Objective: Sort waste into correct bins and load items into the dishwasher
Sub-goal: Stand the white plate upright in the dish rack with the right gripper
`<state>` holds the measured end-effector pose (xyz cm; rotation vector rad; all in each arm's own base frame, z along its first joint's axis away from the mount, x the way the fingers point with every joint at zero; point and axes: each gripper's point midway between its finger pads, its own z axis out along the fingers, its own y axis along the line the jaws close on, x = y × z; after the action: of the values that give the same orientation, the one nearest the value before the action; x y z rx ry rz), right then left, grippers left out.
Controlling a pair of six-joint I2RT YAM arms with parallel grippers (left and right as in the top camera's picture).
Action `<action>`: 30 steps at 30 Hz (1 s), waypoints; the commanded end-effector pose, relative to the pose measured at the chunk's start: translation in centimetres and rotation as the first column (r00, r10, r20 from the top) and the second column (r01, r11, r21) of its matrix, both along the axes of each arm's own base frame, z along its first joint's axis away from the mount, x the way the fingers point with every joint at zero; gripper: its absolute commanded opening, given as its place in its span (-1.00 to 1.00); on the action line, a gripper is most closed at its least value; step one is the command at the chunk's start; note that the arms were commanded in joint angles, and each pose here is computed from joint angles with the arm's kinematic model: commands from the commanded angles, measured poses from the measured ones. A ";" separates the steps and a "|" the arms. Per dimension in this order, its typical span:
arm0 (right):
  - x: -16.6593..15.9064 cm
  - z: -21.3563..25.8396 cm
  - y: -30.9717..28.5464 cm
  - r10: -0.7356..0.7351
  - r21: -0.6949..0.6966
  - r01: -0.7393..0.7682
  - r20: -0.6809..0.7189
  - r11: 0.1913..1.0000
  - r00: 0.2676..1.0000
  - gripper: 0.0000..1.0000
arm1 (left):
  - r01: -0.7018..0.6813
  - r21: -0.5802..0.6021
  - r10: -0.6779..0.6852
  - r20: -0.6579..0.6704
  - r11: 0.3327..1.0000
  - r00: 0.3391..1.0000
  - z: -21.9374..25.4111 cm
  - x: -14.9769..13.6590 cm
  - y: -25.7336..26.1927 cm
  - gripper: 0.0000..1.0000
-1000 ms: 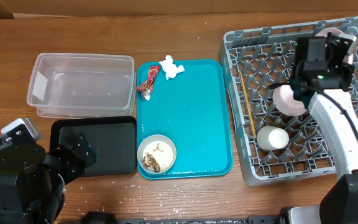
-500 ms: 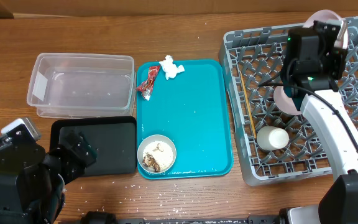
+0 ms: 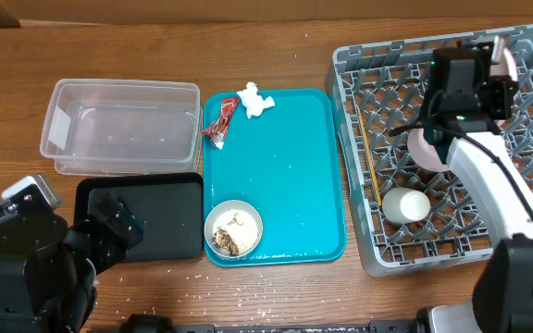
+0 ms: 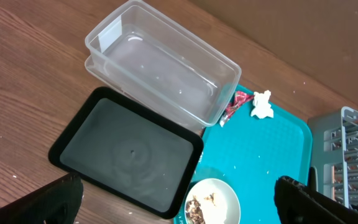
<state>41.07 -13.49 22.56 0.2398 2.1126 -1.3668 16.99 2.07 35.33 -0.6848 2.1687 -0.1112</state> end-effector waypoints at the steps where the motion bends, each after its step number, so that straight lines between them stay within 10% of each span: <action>1: 0.6 -1.0 1.2 0.029 -0.005 -0.029 -0.027 1.000 0.999 -0.85 | -0.020 -0.001 0.020 0.019 1.000 1.000 0.5 -0.1 0.3 1.00; 5: 0.8 -1.3 1.8 0.045 -0.004 -0.045 -0.033 0.999 0.998 -0.56 | -0.020 -0.001 0.020 0.020 1.000 1.000 0.5 -0.1 0.3 1.00; 8: 0.6 -0.8 1.8 0.021 -0.027 -0.021 -0.022 0.999 1.000 0.16 | -0.020 -0.001 0.020 0.020 1.000 1.000 0.5 -0.1 0.3 1.00; 13: 0.0 2.5 2.6 -0.041 -0.089 0.052 0.116 0.995 0.992 0.67 | -0.020 -0.001 0.020 0.020 1.000 1.000 0.5 -0.1 0.3 1.00; 24: -1.1 7.4 15.8 0.350 0.029 -0.368 0.249 0.929 0.903 0.99 | -0.020 -0.001 0.020 0.020 1.000 1.000 0.5 -0.1 0.3 1.00; 30: -5.0 3.3 27.7 0.625 0.403 -0.684 0.289 0.607 0.725 1.00 | -0.020 -0.001 0.020 0.019 1.000 1.000 0.5 -0.1 0.3 1.00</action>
<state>37.21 9.34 27.18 -0.2600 2.0081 -0.7660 16.99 2.08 35.33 -0.6850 2.1686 -0.1108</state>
